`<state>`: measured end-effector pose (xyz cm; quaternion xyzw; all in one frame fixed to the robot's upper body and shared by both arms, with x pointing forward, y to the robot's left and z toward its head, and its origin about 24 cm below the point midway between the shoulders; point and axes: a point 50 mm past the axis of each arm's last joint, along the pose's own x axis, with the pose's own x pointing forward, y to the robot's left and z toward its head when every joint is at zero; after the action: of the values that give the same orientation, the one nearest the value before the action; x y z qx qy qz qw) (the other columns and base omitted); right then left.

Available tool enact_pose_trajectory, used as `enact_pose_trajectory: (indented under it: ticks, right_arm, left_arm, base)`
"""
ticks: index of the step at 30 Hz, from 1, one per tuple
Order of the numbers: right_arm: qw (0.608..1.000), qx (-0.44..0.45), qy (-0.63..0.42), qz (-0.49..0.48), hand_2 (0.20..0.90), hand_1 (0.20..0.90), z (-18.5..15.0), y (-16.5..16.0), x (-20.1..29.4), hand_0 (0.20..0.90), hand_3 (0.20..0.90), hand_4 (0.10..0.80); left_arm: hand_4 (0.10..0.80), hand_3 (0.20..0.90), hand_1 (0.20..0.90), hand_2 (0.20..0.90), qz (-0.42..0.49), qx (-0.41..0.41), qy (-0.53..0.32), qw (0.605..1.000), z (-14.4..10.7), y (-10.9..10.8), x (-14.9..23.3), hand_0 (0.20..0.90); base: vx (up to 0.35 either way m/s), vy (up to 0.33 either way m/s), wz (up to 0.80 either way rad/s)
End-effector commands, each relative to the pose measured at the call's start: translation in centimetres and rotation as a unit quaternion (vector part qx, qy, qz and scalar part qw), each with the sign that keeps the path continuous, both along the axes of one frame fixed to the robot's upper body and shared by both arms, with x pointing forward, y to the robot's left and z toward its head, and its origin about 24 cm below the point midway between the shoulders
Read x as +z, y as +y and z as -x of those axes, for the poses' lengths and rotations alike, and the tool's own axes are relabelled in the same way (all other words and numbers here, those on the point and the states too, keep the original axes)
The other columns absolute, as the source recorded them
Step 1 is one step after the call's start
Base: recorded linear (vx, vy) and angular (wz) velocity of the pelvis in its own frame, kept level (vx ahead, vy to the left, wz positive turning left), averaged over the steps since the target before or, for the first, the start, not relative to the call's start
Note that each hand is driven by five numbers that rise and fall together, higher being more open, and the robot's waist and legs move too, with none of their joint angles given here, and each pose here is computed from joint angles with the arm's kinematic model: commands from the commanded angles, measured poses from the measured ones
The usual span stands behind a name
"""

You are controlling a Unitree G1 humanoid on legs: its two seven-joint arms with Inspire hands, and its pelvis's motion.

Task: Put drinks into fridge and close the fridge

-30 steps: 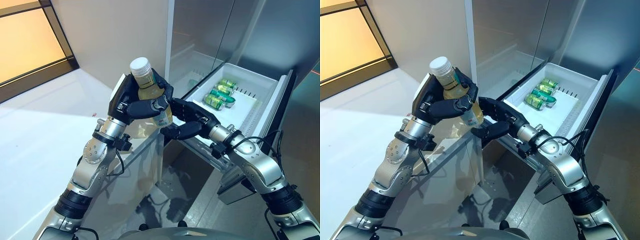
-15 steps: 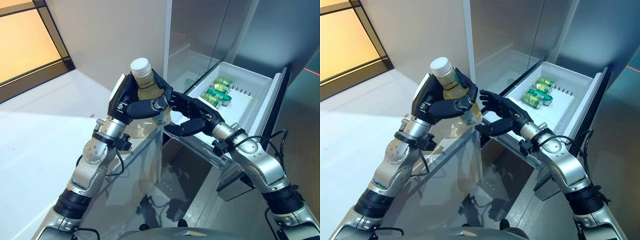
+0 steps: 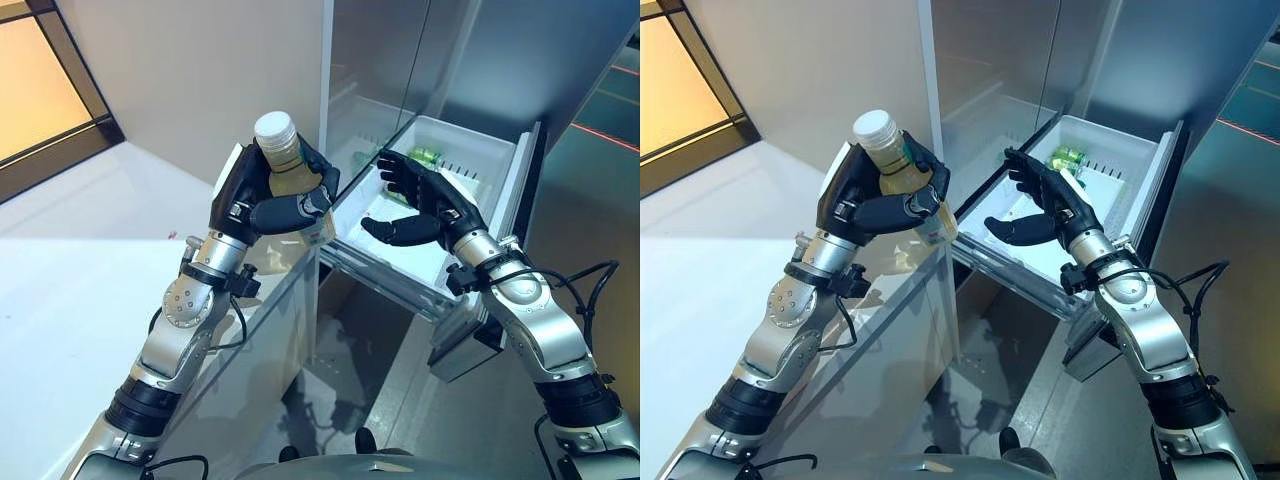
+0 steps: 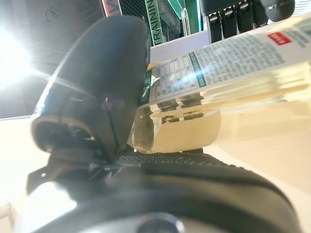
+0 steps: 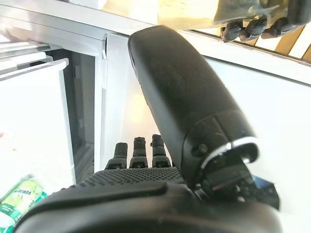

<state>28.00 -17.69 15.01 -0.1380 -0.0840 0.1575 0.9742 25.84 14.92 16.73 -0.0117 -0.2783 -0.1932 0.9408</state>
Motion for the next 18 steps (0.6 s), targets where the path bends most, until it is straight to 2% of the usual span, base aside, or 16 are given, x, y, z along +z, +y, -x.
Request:
enact_pose_trajectory:
  ticks: [1,5,12,18]
  right_arm:
    - [0.987,0.051,-0.146,-0.038,0.900,0.900,0.3,1.0,6.4,0.900,0.900,0.800]
    - [0.985,0.121,-0.115,-0.050,0.900,0.900,0.4,2.3,6.5,0.900,0.900,0.800]
    - [0.980,0.175,-0.072,-0.061,0.900,0.900,0.5,2.8,6.0,0.900,0.900,0.800]
    - [0.967,0.235,-0.027,-0.092,0.900,0.900,0.7,4.2,5.2,0.900,0.900,0.800]
  left_arm:
    - [0.100,0.200,0.300,0.300,0.044,-0.032,-0.192,0.980,-0.3,-2.0,8.2,0.300]
    - [0.100,0.200,0.300,0.300,0.039,-0.015,-0.185,0.982,-1.0,-1.8,8.2,0.300]
    - [0.100,0.200,0.300,0.300,0.037,-0.012,-0.170,0.985,-2.0,-2.0,7.8,0.300]
    - [0.100,0.200,0.300,0.300,0.025,-0.018,-0.151,0.988,-2.6,-3.0,7.3,0.300]
  base:
    - [-0.026,0.010,-0.05]
    - [-0.033,0.004,-0.04]
    - [-0.002,0.000,-0.01]
    - [-0.004,-0.012,0.00]
